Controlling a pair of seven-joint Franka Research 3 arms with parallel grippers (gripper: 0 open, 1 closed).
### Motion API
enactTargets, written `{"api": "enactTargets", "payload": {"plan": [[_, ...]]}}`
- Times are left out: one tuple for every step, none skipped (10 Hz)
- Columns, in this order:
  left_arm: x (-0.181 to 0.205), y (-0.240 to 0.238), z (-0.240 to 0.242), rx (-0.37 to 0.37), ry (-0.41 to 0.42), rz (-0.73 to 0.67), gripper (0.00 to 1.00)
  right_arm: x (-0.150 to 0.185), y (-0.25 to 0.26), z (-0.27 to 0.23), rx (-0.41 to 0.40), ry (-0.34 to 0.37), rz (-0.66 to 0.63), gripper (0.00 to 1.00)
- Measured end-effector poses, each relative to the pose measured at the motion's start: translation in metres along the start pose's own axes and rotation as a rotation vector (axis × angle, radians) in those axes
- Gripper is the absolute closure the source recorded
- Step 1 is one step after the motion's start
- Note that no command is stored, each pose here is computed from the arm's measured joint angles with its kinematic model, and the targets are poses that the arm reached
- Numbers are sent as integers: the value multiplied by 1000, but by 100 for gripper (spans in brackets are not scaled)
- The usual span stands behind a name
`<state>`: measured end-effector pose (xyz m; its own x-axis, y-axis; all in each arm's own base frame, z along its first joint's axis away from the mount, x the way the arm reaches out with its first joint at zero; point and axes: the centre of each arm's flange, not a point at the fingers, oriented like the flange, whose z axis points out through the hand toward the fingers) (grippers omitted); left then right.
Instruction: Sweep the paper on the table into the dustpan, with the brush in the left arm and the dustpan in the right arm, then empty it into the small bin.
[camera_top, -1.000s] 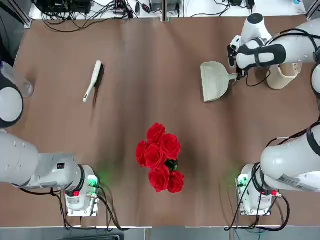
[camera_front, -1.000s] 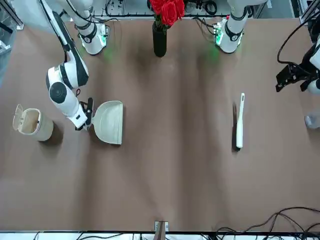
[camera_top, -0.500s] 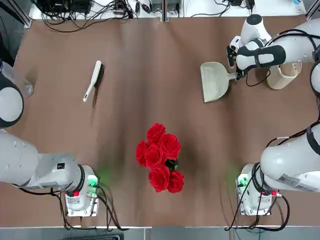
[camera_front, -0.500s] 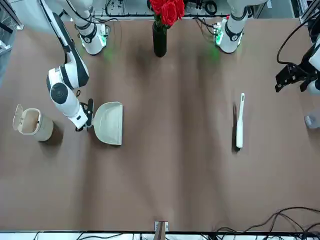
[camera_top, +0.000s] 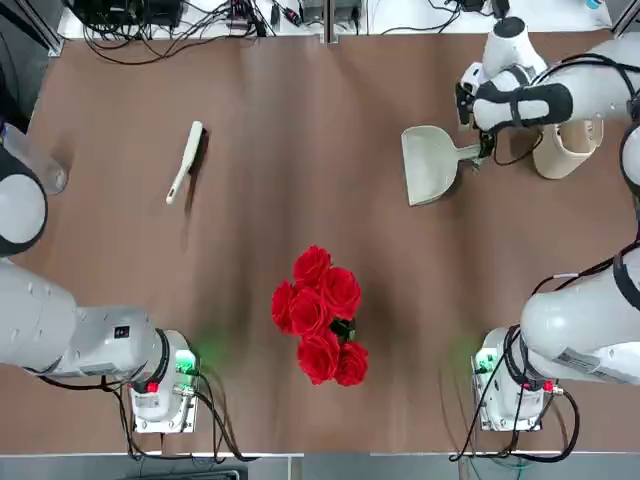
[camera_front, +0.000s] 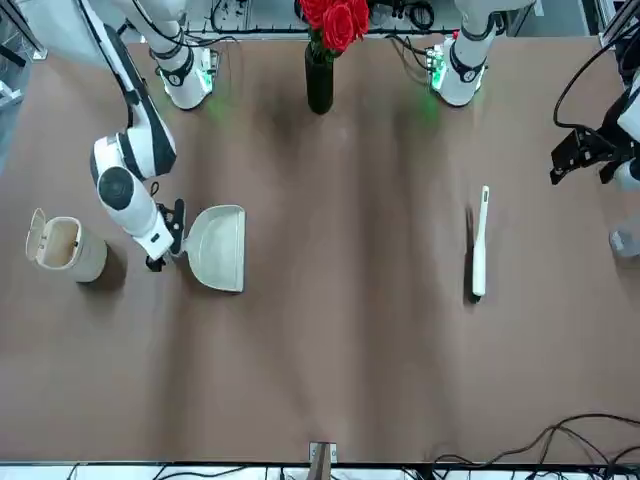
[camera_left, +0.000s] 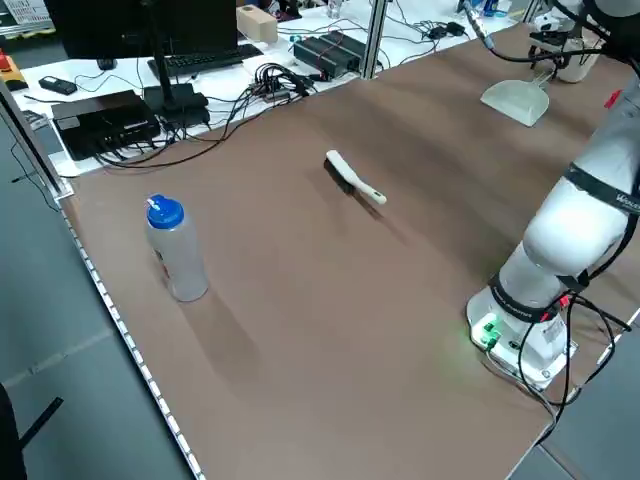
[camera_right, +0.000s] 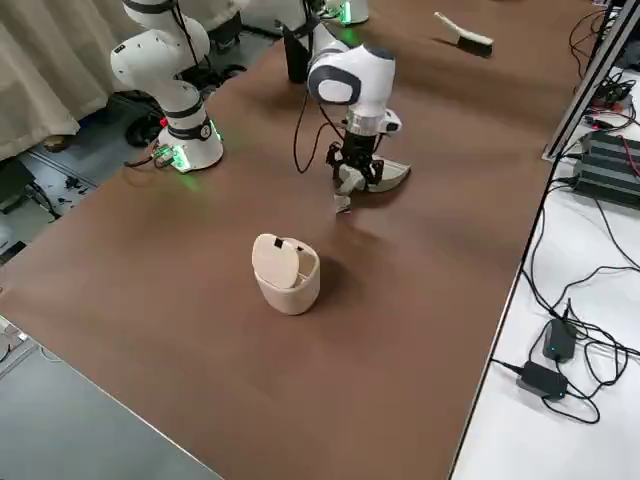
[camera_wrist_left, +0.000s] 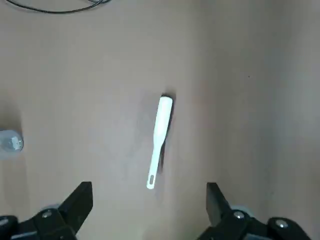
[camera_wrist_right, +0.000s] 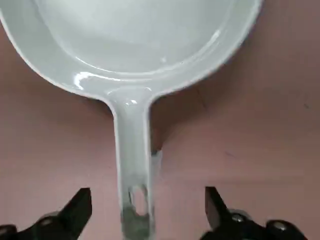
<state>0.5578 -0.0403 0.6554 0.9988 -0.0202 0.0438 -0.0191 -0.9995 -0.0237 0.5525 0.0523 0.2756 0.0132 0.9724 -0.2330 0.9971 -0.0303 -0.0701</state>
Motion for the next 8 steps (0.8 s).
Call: {"api": "enactTargets", "payload": {"plan": [[0, 0, 0, 0, 0, 0, 0, -10, 13, -25, 6, -24, 22, 0], [0, 0, 0, 0, 0, 0, 0, -21, 25, -55, -9, -41, 49, 0], [0, 0, 0, 0, 0, 0, 0, -33, 34, -89, -33, -34, 93, 0], [0, 0, 0, 0, 0, 1, 0, -48, 38, -122, -43, 3, 165, 0], [0, 1, 1, 0, -2, 1, 0, -73, 41, -153, -35, 42, 255, 0], [1, 1, 2, 0, -4, 2, 0, -99, 43, -183, -32, 59, 338, 0], [1, 1, 3, 0, -6, 3, 0, -116, 43, -215, -29, 62, 430, 0], [2, 2, 5, 0, -10, 3, 0, -122, 40, -242, -24, 63, 535, 3]]}}
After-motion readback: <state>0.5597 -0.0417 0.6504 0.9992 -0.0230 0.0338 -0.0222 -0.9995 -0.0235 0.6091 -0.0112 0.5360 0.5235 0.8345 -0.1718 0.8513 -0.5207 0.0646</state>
